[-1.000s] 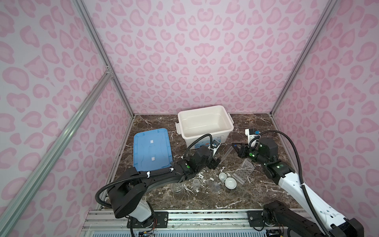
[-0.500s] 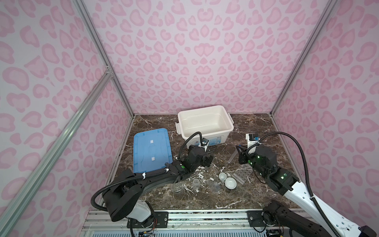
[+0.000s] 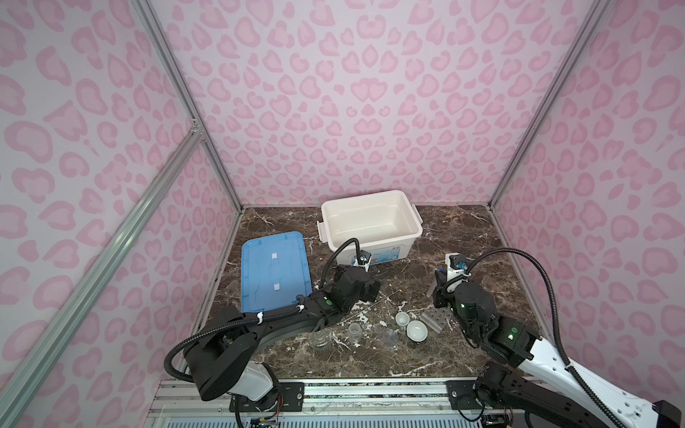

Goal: Organize the chemistry lab equipment

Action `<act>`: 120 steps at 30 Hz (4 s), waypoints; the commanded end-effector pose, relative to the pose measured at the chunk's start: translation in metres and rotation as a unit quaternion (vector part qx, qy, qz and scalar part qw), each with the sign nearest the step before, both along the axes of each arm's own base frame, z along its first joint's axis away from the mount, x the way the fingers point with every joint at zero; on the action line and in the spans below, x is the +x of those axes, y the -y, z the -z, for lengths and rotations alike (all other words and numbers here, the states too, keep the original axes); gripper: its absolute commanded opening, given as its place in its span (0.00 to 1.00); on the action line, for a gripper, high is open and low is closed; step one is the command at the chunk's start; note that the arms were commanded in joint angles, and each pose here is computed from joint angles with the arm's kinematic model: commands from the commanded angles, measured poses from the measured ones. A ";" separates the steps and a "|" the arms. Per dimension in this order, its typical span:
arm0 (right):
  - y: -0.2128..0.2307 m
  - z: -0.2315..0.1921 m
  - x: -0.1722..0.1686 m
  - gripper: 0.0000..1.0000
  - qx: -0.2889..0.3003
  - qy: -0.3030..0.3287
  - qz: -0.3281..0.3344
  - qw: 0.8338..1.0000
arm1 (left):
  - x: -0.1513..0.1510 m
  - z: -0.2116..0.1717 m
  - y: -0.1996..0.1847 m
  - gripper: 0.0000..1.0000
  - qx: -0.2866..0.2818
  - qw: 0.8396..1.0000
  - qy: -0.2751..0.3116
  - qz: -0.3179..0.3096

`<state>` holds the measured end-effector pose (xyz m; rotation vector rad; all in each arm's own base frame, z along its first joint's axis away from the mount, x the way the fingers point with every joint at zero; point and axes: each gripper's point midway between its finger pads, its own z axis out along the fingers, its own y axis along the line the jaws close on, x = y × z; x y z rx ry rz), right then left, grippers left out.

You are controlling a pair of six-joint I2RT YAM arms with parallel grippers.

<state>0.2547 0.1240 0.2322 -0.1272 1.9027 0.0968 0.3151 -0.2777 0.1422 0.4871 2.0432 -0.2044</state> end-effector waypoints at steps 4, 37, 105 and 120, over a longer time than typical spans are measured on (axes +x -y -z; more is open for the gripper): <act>0.013 0.009 -0.004 0.11 -0.014 0.008 0.031 0.999 | 0.004 -0.003 -0.013 0.98 -0.011 0.999 0.005 -0.030; 0.024 0.043 -0.015 0.11 0.017 0.018 0.047 0.999 | 0.004 0.011 -0.016 0.98 0.006 0.999 -0.016 -0.039; 0.026 0.055 -0.008 0.48 0.037 -0.026 0.039 0.998 | 0.000 0.053 -0.066 0.96 0.075 0.990 -0.078 -0.088; 0.029 0.034 -0.004 0.59 0.092 -0.004 0.031 0.995 | -0.012 0.082 -0.091 0.97 0.102 0.982 -0.137 -0.086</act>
